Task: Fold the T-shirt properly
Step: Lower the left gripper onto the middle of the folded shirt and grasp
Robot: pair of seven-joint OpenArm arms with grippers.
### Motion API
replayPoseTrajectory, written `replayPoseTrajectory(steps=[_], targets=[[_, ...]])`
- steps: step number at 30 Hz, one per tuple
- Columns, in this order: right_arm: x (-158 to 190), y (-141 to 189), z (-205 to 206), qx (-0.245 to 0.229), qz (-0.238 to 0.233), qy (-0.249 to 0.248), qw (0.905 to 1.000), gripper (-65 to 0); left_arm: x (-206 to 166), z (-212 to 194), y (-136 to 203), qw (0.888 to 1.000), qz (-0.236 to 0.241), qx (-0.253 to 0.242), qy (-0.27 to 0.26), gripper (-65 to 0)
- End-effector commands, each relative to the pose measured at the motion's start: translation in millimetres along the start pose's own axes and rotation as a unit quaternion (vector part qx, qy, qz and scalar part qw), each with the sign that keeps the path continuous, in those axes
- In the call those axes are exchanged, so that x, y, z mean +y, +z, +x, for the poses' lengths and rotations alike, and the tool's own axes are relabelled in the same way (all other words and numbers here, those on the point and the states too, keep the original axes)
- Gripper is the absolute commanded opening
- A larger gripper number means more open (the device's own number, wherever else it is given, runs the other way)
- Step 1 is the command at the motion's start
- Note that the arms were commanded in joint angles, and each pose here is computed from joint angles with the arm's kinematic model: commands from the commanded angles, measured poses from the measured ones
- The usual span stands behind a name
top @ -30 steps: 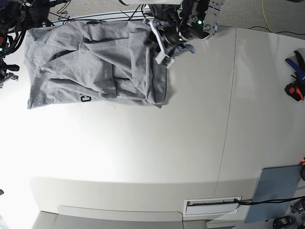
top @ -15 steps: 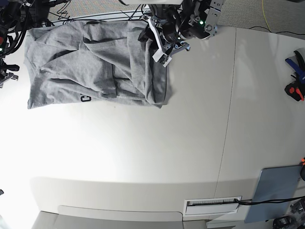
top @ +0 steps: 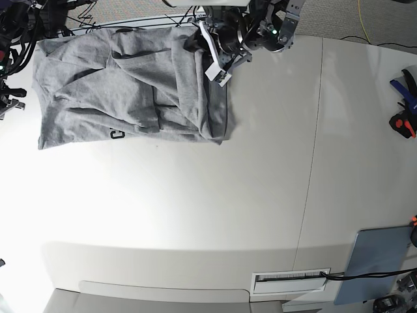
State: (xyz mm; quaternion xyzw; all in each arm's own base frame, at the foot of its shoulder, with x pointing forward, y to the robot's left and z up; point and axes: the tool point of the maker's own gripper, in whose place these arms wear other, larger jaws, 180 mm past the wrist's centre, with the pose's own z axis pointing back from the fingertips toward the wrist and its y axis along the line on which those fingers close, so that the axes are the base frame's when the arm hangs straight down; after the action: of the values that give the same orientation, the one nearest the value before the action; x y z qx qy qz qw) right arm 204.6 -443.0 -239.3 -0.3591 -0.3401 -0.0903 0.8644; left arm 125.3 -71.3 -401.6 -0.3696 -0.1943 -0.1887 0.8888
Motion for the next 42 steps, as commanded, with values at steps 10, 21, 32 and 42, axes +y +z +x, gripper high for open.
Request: replayPoseTrajectory(steps=[10, 21, 32, 42], targets=[[-11, 3, 14, -0.024, -0.015, 0.003, 0.9996, -46.4, -22, 44, 5, 0.996, -0.065, -0.062, -0.02, -65.0], [-10, 3, 14, -0.024, -0.015, 0.002, 0.9996, -46.4, -24, 111, 11, 0.985, -0.072, -0.134, -0.079, -65.0], [-11, 3, 12, -0.017, -0.015, 0.002, 0.9997, -46.4, -73, 140, -27, 0.97, -0.09, -0.141, -0.178, -65.0], [-10, 3, 10, -0.012, -0.015, 0.002, 0.9998, -46.4, -44, 166, -50, 0.967, -0.041, -0.124, -0.218, -65.0]])
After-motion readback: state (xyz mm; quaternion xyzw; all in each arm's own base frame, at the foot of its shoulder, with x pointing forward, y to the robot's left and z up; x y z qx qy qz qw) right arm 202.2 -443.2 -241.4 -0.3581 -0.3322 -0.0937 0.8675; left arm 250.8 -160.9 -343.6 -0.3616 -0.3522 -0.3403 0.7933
